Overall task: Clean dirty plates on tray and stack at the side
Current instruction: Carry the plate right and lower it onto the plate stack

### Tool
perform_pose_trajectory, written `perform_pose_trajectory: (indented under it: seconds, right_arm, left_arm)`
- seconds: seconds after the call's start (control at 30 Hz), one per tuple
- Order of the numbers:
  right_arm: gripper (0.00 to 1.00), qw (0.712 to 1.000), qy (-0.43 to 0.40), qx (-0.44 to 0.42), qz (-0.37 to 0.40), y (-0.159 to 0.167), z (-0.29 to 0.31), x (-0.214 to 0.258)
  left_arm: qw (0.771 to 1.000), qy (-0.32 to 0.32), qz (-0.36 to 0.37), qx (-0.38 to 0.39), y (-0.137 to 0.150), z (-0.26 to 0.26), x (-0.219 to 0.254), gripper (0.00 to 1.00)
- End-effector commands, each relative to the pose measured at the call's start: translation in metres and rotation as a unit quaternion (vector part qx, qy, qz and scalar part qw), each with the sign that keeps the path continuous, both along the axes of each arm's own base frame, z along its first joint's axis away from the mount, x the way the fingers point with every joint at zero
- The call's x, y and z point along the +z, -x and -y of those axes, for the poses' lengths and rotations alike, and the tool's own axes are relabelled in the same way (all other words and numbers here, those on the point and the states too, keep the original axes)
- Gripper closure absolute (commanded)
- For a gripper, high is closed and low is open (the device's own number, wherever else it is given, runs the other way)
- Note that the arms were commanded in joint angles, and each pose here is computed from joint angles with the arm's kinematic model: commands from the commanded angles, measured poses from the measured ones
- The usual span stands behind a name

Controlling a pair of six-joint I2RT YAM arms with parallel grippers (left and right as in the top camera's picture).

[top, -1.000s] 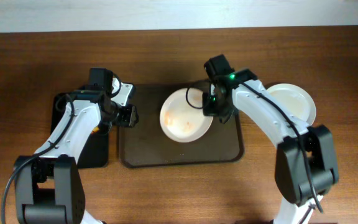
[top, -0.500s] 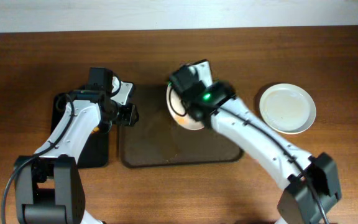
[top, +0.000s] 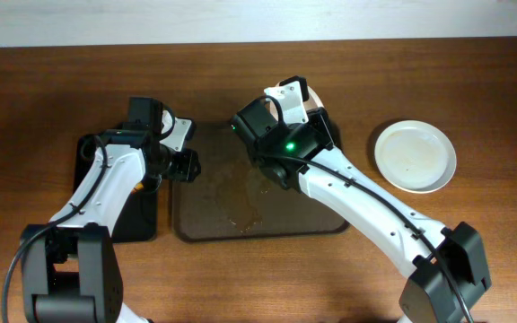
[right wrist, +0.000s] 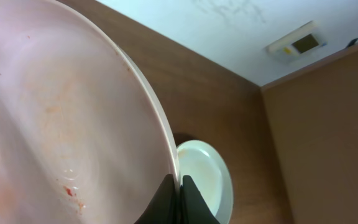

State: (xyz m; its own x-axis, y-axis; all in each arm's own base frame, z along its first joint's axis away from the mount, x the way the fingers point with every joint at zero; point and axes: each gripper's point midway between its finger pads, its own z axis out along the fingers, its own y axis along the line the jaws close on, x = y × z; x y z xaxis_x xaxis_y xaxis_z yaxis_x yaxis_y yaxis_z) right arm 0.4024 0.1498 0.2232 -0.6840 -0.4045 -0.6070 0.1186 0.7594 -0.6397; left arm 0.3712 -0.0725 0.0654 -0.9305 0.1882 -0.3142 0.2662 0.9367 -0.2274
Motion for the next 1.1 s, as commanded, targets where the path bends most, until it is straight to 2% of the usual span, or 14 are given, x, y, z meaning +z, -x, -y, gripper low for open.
perform_pose_trajectory:
  seconds: [0.0, 0.2, 0.37, 0.57, 0.7, 0.87, 0.9, 0.93, 0.97, 1.0, 1.07]
  right_arm:
    - [0.96, 0.996, -0.076, -0.041, 0.018, -0.01, 0.023, 0.008]
    - [0.96, 0.963, -0.196, -0.183, 0.014, -0.029, 0.117, -0.017]
    - [0.96, 0.881, -0.376, -0.285, -0.04, -0.026, 0.203, -0.056]
    - [0.96, 0.793, -0.467, -0.381, -0.089, 0.011, 0.277, -0.107]
    - [0.96, 0.766, -0.476, -0.419, -0.104, 0.035, 0.303, -0.129]
    - [0.95, 0.766, -0.489, -0.398, -0.126, 0.039, 0.298, -0.132]
    - [0.82, 0.765, -0.489, -0.398, -0.13, 0.04, 0.296, -0.132]
    - [0.53, 0.764, -0.49, -0.398, -0.134, 0.041, 0.295, -0.132]
    - [0.14, 0.763, -0.494, -0.395, -0.136, 0.04, 0.292, -0.132]
    - [0.02, 0.762, -0.495, -0.393, -0.14, 0.04, 0.289, -0.133]
    - [0.02, 0.765, -0.501, -0.373, -0.157, 0.04, 0.28, -0.133]
  left_arm:
    - [1.0, 0.007, 0.018, -0.01, -0.007, 0.004, 0.011, 0.52]
    - [1.0, 0.007, 0.012, -0.01, -0.004, 0.004, 0.01, 0.52]
    - [1.0, 0.007, 0.013, -0.01, -0.004, 0.004, 0.01, 0.52]
    - [1.0, 0.007, 0.013, -0.01, -0.004, 0.004, 0.01, 0.52]
    - [1.0, 0.007, 0.013, -0.01, -0.004, 0.004, 0.01, 0.52]
    - [1.0, 0.007, 0.013, -0.01, -0.004, 0.004, 0.01, 0.52]
    - [1.0, 0.007, 0.013, -0.01, -0.004, 0.004, 0.01, 0.52]
    - [1.0, 0.007, 0.013, -0.01, -0.004, 0.004, 0.01, 0.51]
    - [1.0, 0.007, 0.013, -0.01, -0.004, 0.004, 0.01, 0.5]
    - [1.0, 0.007, 0.013, -0.01, -0.004, 0.004, 0.01, 0.45]
    - [1.0, 0.007, 0.013, -0.011, -0.004, 0.003, 0.01, 0.42]
